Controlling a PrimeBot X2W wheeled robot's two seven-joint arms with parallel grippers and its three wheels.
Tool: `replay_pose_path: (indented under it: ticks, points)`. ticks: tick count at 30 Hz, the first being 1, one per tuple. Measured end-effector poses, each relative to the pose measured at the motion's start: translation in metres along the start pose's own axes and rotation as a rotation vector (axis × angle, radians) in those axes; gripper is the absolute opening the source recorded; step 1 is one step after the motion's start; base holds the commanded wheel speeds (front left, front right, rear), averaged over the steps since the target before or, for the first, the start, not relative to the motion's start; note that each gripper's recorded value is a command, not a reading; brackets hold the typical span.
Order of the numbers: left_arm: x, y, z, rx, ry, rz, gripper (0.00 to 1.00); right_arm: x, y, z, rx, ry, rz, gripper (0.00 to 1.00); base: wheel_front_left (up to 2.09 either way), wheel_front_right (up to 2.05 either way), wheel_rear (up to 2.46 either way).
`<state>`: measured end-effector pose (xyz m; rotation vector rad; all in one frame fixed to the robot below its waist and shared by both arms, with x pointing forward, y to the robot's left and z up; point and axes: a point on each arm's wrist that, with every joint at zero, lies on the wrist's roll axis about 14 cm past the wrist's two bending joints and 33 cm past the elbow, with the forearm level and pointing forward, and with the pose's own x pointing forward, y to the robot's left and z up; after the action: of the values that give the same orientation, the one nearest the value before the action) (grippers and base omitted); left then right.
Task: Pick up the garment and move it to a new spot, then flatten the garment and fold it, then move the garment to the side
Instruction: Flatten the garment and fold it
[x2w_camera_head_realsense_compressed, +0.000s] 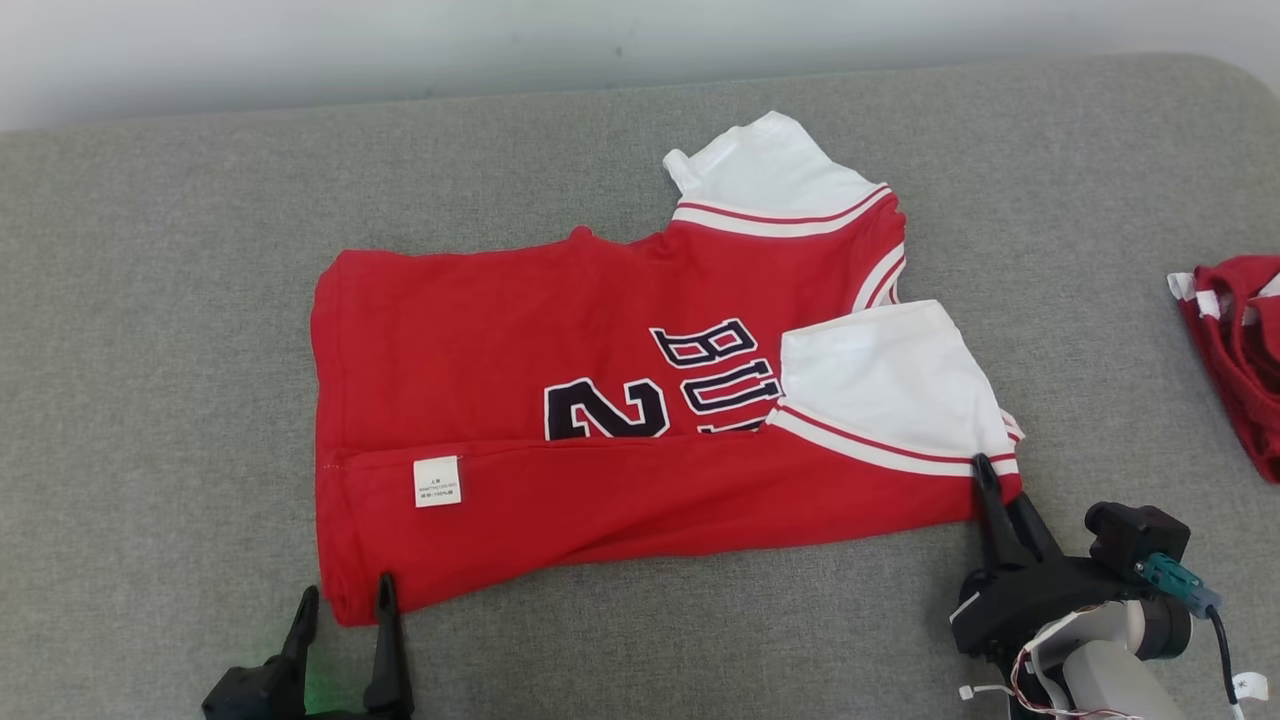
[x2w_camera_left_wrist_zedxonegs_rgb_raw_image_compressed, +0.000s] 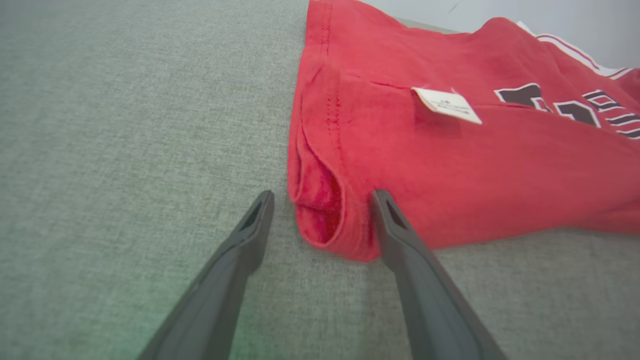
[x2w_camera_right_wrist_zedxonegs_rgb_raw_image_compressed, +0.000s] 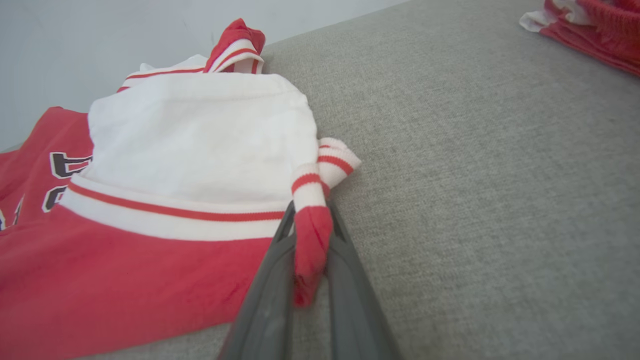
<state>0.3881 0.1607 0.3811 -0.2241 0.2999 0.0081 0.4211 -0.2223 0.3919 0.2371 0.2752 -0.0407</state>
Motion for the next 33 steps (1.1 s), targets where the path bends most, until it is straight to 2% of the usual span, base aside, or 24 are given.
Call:
replay_pose_path:
  ticks: [4, 5, 6, 8, 20, 33]
  points:
    - [0.005, 0.002, -0.002, -0.025, 0.01, 0.016, 1.0, 0.002, 0.001, 0.001, -0.003, -0.001, 0.004, 0.0, 0.0, 0.0, 0.0]
    - [0.007, 0.001, -0.001, -0.027, 0.008, 0.015, 0.9, 0.002, 0.001, 0.001, -0.003, -0.002, 0.005, 0.0, 0.0, 0.0, 0.0]
    - [0.007, 0.001, -0.001, -0.027, 0.008, 0.015, 0.9, 0.002, 0.001, 0.001, -0.003, -0.002, 0.005, 0.0, 0.0, 0.0, 0.0]
    - [0.01, 0.001, 0.001, -0.042, 0.002, 0.016, 0.0, 0.003, 0.001, 0.001, -0.004, -0.003, 0.006, 0.0, 0.0, 0.0, 0.0]
    - [0.007, 0.002, 0.012, -0.088, -0.031, 0.0, 0.0, -0.005, 0.004, 0.009, 0.012, -0.028, 0.007, 0.0, 0.0, 0.0, 0.0]
    - [-0.045, 0.024, 0.006, -0.065, -0.034, 0.04, 0.0, -0.053, 0.008, 0.0, 0.038, -0.03, 0.006, 0.0, 0.0, 0.0, 0.0]
